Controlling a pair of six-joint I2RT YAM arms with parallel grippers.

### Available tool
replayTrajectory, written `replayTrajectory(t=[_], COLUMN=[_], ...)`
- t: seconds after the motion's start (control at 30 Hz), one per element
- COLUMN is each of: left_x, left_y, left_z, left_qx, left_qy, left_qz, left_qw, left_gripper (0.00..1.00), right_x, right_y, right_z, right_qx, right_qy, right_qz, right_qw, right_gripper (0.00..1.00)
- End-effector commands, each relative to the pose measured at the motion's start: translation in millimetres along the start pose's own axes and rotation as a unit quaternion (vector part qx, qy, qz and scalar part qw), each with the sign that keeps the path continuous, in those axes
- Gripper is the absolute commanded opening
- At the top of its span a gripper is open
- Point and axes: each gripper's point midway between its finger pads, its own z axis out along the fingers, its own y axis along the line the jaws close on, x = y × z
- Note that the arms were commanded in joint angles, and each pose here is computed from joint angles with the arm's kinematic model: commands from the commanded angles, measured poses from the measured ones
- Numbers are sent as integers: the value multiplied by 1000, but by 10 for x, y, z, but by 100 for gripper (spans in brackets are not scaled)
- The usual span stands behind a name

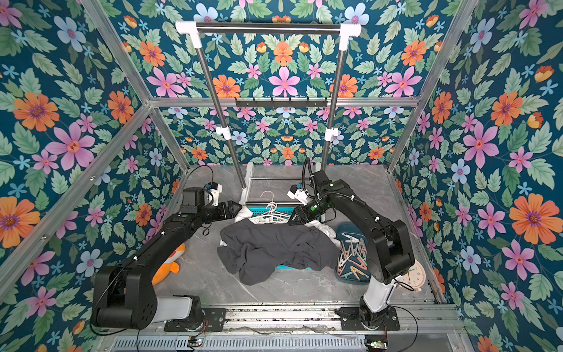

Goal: Use clothespins to secure the t-shirt on both sides of the hanger
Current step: Pick up the hanger from the basket.

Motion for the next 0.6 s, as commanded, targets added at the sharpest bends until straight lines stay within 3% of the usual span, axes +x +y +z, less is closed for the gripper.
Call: replayTrajectory(t=[0.0, 0.37, 0.57], left_x=[-39, -40, -50], left_y=[-35, -47, -47], left_z=[-29, -40, -32], left_qx=[3, 2, 2], left_qy=[-7, -12, -12], left_qz=[8, 12, 12], left_qw=[1000, 1000, 1000], left_gripper=[89, 89, 89], right_x=[21, 73, 20], right_y=[2, -190, -57], right_z=[31, 220, 153], right_qx=[-6, -6, -30], right_qy=[1, 27, 11], right_qz=[-3, 18, 13], right_qw=[1000, 999, 999], right_gripper=[48, 54, 47])
